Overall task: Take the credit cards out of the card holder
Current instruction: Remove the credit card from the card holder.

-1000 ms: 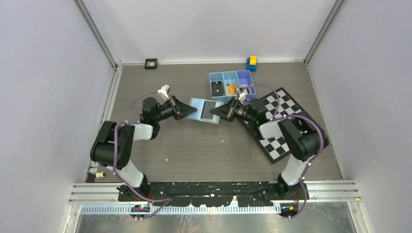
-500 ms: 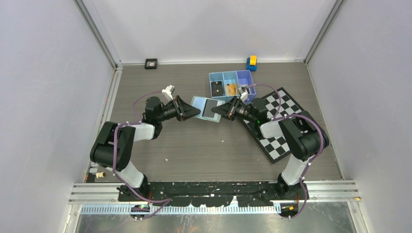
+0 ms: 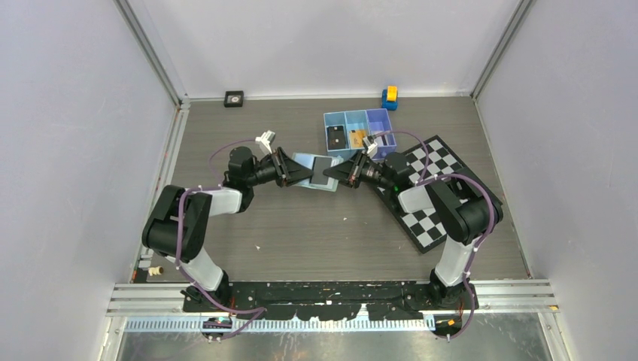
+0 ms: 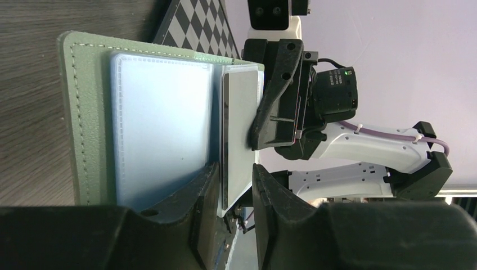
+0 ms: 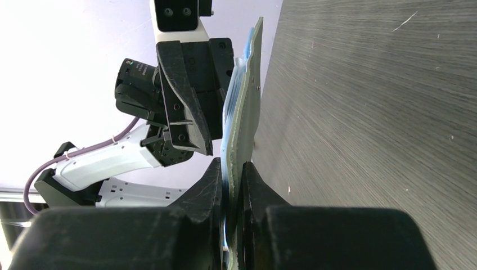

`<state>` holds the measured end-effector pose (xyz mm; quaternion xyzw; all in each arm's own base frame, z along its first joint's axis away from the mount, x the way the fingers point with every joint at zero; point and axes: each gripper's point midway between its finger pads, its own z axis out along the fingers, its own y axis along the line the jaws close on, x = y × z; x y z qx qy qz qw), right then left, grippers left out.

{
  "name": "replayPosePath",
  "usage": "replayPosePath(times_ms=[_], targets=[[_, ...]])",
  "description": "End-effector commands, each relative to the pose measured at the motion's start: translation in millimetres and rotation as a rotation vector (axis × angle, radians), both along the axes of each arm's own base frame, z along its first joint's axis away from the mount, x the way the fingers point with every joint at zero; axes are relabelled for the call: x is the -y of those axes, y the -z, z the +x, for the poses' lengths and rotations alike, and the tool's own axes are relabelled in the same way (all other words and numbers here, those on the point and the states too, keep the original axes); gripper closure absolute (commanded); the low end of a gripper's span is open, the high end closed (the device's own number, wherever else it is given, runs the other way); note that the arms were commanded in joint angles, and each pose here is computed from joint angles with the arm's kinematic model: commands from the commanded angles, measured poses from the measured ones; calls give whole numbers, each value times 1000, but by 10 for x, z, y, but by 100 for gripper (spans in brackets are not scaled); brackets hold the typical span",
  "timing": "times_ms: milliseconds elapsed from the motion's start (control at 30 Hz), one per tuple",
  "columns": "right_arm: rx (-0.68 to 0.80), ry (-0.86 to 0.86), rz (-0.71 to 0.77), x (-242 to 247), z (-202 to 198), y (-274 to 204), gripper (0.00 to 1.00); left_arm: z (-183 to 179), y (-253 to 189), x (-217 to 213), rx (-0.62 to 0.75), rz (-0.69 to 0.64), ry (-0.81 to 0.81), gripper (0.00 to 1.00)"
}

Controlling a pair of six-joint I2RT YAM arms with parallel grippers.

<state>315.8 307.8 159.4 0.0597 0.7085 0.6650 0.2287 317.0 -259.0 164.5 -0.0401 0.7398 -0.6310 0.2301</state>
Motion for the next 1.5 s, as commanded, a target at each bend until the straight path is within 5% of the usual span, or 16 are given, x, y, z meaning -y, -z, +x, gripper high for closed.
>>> replayPosePath(times_ms=[0,300,500,733,1100,1300,1467], targets=[[101,-79,59,-156,-73,-304,100,18,-64,55,31,0,36,70],[43,-107,21,-237,-56,-138,99,-13,-56,117,22,-7,67,78],[48,-123,9,-279,-82,-120,100,-6,-3,138,10,-2,72,100],[62,-66,-52,-185,-41,-79,88,90,33,-67,6,31,-26,100],[61,-17,-52,-76,27,-81,89,154,26,-288,16,40,-121,100],[73,-5,-38,-43,27,-119,77,158,37,-295,12,39,-120,100],[83,-7,-23,-42,17,-177,81,157,-6,-287,17,22,-118,100]])
